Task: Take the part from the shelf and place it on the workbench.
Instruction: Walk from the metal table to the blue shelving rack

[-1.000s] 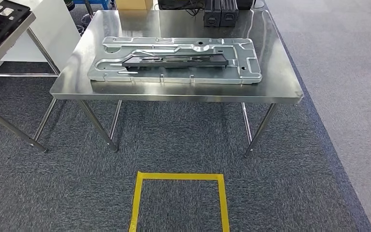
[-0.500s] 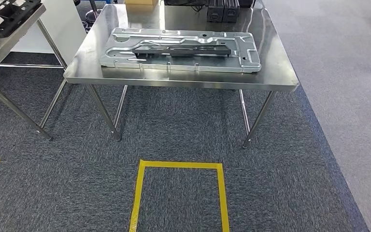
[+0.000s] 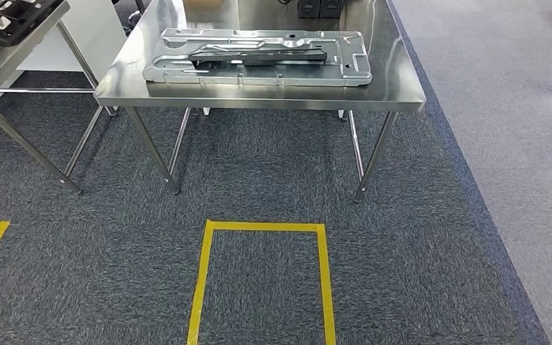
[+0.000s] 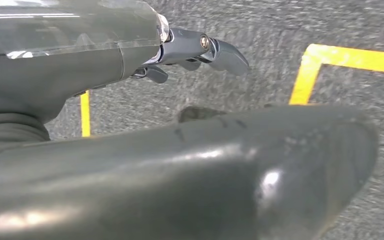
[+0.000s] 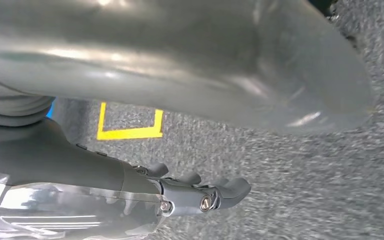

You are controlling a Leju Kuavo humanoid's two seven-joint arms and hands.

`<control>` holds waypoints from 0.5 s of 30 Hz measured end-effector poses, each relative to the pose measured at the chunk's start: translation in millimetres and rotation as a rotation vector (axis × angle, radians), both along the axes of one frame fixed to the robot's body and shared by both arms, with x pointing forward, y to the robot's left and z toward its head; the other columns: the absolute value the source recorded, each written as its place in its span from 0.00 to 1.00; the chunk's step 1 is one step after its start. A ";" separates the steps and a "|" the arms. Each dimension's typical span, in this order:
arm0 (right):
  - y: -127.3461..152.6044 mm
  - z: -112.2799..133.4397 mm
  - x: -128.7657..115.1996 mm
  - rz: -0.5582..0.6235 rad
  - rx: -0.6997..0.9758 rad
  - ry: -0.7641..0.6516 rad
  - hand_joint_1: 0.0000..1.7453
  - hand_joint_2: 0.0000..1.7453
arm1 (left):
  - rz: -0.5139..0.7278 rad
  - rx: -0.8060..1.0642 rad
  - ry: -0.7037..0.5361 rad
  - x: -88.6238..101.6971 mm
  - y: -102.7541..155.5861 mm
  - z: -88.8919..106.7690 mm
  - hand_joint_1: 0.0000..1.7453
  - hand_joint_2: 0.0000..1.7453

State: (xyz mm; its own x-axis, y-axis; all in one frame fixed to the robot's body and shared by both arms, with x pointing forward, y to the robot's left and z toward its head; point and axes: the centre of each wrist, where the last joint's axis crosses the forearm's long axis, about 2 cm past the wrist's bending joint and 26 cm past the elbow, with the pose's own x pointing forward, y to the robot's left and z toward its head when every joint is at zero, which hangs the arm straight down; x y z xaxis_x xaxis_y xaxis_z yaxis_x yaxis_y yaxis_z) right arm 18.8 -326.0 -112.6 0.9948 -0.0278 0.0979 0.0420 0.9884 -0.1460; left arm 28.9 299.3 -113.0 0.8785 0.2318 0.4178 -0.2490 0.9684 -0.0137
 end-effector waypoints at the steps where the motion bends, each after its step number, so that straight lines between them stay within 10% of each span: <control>1: 0.0 0.0 -0.3 -0.002 0.001 -0.002 0.00 0.00 | -0.002 -0.002 -0.004 0.0 -0.1 0.0 0.00 0.00; 15: 1.5 -0.5 -5.1 -0.044 0.032 -0.052 0.00 0.00 | -0.018 -0.012 -0.036 -0.1 0.1 0.0 0.00 0.00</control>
State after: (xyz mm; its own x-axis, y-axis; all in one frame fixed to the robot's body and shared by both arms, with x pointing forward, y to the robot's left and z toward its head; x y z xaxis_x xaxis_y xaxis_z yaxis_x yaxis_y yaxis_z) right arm 13.7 -324.5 -113.1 0.9862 -0.0754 0.1474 0.0922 0.9896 -0.1108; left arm 28.8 299.4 -113.0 0.8670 0.2214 0.4464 -0.2308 0.9724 -0.0340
